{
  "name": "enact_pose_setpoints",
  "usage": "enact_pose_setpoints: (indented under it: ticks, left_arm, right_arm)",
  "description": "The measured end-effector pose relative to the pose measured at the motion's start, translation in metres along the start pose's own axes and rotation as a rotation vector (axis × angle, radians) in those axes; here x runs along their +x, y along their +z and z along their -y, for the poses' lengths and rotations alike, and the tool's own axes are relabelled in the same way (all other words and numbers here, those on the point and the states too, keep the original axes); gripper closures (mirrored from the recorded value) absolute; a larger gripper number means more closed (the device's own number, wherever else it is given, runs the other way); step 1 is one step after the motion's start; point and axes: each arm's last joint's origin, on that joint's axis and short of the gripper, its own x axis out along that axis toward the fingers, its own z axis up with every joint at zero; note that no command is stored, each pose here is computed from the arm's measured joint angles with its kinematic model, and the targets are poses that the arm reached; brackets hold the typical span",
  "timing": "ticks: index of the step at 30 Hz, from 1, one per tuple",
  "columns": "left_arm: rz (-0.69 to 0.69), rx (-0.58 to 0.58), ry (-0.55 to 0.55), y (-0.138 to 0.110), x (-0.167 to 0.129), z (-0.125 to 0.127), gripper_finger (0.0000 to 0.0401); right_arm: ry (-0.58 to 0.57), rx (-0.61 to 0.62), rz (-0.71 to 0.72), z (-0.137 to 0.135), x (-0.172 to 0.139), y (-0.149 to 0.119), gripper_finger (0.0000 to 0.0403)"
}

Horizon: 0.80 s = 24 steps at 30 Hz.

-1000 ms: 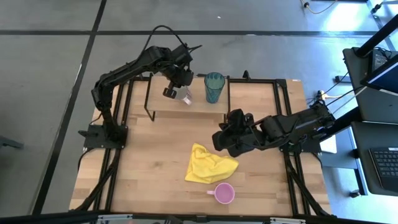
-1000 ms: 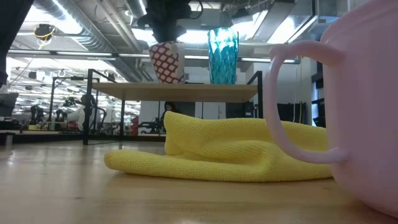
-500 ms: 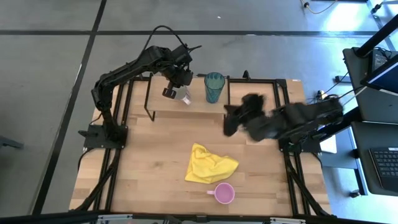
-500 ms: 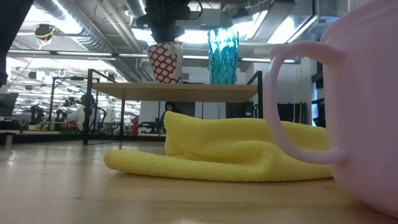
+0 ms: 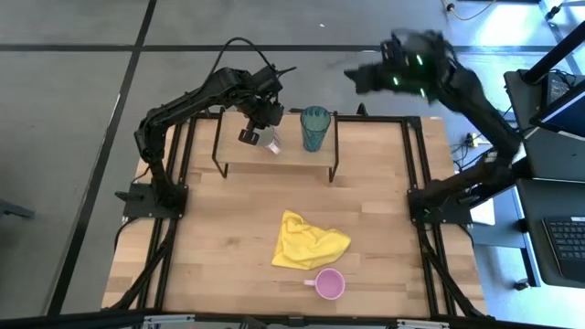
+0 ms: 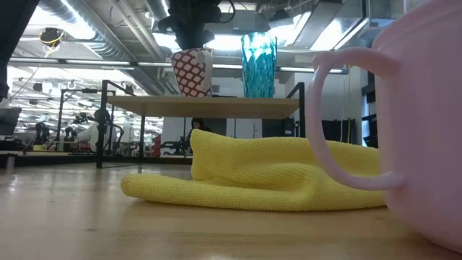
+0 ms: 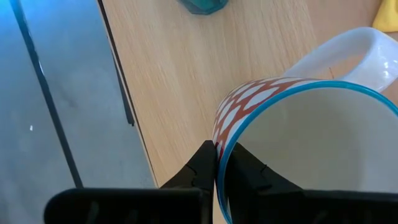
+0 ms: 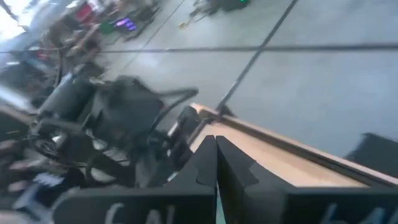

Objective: Stack small to large cups/mugs on shelf
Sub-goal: Put the red patterned mug on the shelf

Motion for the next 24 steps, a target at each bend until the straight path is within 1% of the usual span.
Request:
enact_pose_setpoints:
  ticks: [2, 6, 8, 11, 14, 16, 18, 21, 24]
  left_arm:
    - [-0.008, -0.003, -0.009, -0.001, 0.0, 0.001, 0.0387]
    - [-0.013, -0.022, -0.014, -0.001, 0.0, 0.001, 0.0387]
    - [-0.018, -0.025, -0.02, -0.002, 0.0, 0.002, 0.0387]
    - [-0.017, -0.021, -0.019, -0.002, 0.0, 0.002, 0.0387]
    - [-0.016, -0.014, -0.017, -0.002, 0.0, 0.002, 0.0387]
    - [-0.009, -0.013, -0.009, -0.002, 0.0, 0.0, 0.0387]
    - [-0.006, -0.016, -0.003, -0.002, 0.0, -0.001, 0.0387]
    - [-0.005, -0.015, -0.002, -0.002, 0.0, -0.001, 0.0387]
    - [0.01, -0.014, 0.015, -0.001, 0.0, -0.003, 0.0387]
  right_arm:
    - [0.069, 0.038, -0.039, 0.019, 0.024, 0.014, 0.0402]
    - [0.103, 0.134, -0.093, 0.065, 0.071, 0.033, 0.0403]
    - [0.133, 0.206, -0.134, 0.091, 0.094, 0.04, 0.0403]
    - [0.158, 0.307, -0.228, 0.128, 0.131, 0.039, 0.0402]
    - [0.183, 0.371, -0.309, 0.154, 0.17, 0.027, 0.0401]
    - [0.224, 0.41, -0.362, 0.168, 0.193, 0.019, 0.04]
    - [0.272, 0.427, -0.391, 0.175, 0.213, 0.011, 0.04]
    - [0.351, 0.431, -0.425, 0.177, 0.234, 0.001, 0.0399]
    - [0.403, 0.433, -0.5, 0.178, 0.251, -0.014, 0.0399]
